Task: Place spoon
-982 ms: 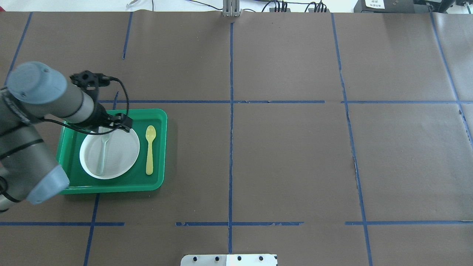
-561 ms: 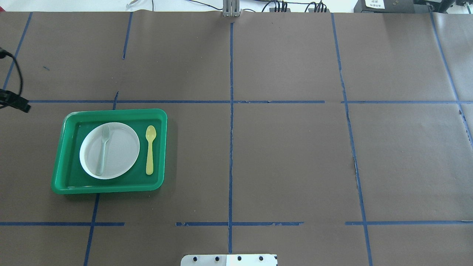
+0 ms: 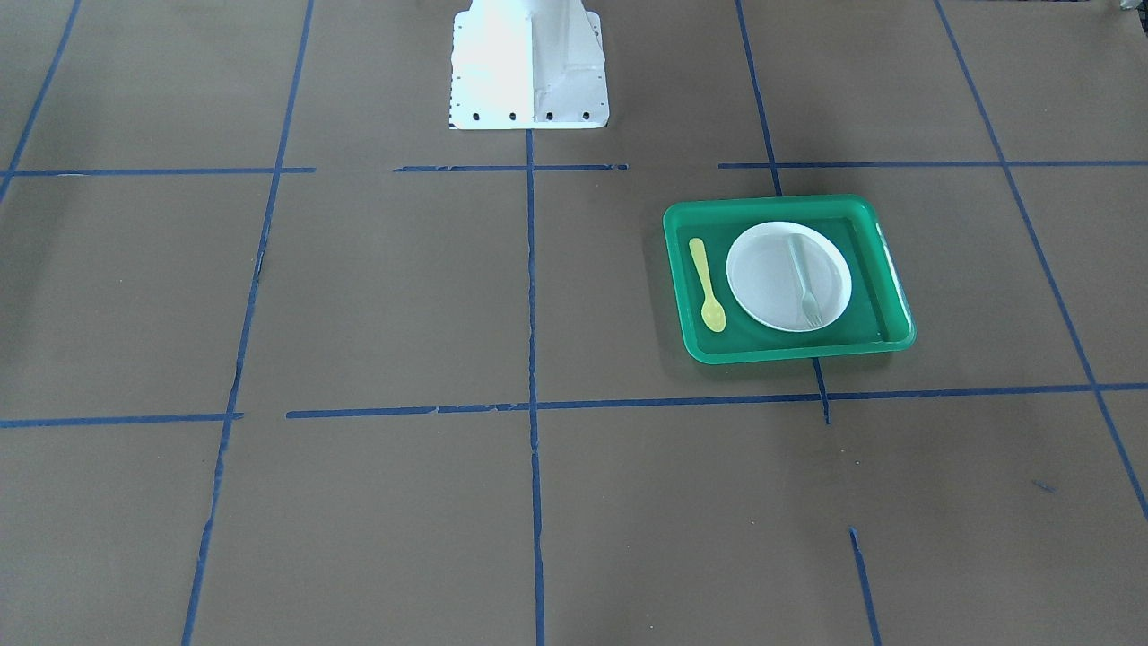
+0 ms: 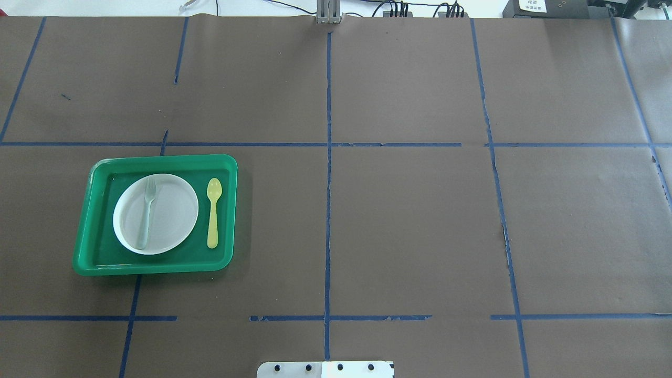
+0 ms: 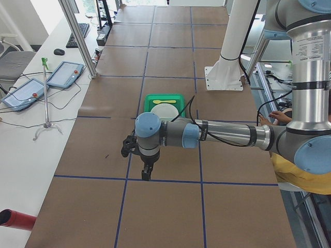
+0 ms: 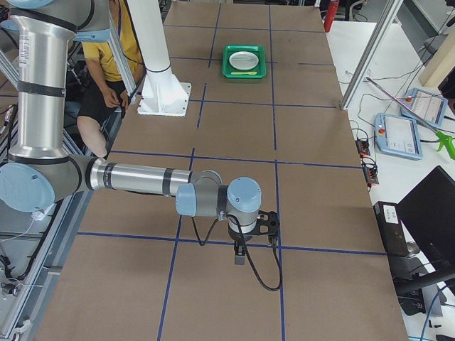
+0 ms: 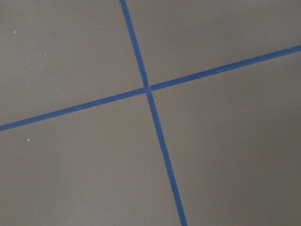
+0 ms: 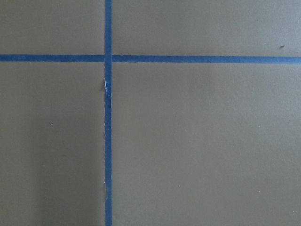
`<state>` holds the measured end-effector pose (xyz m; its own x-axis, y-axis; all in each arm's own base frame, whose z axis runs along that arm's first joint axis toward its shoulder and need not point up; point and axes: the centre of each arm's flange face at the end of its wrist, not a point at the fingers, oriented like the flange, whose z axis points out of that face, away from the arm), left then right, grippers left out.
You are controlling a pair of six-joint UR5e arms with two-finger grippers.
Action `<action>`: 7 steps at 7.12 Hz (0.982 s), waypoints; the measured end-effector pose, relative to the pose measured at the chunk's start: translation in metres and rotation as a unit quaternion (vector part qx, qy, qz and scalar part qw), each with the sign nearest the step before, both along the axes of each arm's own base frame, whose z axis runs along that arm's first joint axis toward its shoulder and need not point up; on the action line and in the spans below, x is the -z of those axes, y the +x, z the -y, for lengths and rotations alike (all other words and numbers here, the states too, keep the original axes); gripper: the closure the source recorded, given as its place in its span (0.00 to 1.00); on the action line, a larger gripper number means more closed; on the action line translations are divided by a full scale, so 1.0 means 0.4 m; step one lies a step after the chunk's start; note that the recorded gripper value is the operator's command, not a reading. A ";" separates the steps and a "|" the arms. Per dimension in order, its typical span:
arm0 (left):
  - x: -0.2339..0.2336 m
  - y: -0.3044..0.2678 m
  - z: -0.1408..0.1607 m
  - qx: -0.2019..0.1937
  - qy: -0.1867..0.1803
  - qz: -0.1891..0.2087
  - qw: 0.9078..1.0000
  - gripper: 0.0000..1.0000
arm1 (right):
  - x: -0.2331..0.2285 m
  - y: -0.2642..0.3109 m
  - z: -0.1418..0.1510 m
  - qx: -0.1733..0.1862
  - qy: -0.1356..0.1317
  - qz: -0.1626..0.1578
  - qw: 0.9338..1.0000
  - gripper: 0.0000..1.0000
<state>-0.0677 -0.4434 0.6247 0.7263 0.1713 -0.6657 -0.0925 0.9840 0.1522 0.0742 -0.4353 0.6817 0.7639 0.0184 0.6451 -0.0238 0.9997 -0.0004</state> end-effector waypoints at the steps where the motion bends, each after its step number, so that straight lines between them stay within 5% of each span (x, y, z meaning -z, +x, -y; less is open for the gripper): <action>1: -0.017 -0.012 -0.014 0.005 -0.007 -0.005 1.000 0.00 | 0.000 0.000 0.000 0.000 0.000 0.000 1.000 0.00; 7: -0.023 -0.017 -0.018 0.007 -0.009 -0.006 1.000 0.00 | 0.000 0.000 0.000 0.000 0.000 0.000 1.000 0.00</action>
<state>-0.0745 -0.4362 0.6338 0.7210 0.1494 -0.6766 -0.0770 0.9877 0.1360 0.0742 -0.4354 0.6816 0.7639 0.0182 0.6450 -0.0236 0.9997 -0.0002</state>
